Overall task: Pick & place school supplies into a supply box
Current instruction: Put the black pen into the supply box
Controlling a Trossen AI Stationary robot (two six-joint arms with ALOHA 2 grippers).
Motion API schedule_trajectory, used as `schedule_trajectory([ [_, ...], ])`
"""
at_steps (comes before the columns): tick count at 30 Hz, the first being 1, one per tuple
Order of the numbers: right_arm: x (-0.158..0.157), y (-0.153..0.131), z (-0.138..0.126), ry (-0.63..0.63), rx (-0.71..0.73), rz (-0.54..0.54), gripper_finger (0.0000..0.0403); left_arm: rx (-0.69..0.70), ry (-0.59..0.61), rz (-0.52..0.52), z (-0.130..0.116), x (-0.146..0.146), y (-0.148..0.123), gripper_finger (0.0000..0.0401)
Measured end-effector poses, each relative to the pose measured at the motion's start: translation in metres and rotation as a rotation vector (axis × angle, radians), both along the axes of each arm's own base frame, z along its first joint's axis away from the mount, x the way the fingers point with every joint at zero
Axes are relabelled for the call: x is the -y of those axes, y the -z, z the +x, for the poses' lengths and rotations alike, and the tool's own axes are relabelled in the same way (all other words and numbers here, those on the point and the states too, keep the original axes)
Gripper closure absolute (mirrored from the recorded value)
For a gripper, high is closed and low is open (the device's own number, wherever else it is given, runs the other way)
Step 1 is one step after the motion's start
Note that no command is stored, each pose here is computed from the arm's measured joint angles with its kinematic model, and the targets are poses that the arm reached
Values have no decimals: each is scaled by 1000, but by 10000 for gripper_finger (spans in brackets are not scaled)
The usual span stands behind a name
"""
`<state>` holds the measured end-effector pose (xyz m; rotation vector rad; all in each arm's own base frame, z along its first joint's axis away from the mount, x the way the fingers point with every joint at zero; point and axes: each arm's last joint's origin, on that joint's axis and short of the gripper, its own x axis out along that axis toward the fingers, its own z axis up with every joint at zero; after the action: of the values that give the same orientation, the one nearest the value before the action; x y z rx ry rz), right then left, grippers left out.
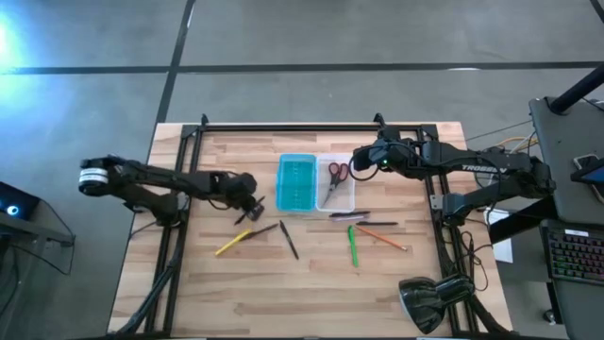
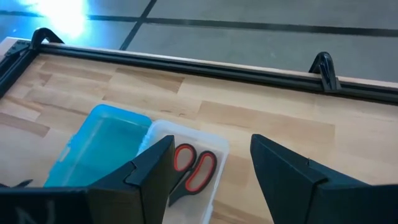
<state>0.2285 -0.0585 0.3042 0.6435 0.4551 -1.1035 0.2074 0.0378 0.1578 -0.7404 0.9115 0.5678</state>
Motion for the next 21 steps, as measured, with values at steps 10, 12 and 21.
schedule_trajectory([
  [10,0,0,0,14,15,9,200,443,-219,-91,9,-29,-59,393],
  [12,0,0,0,15,16,9,199,544,-245,-123,18,-36,-66,393],
  [21,3,0,0,65,61,27,199,720,-274,-234,96,-66,-59,393],
])
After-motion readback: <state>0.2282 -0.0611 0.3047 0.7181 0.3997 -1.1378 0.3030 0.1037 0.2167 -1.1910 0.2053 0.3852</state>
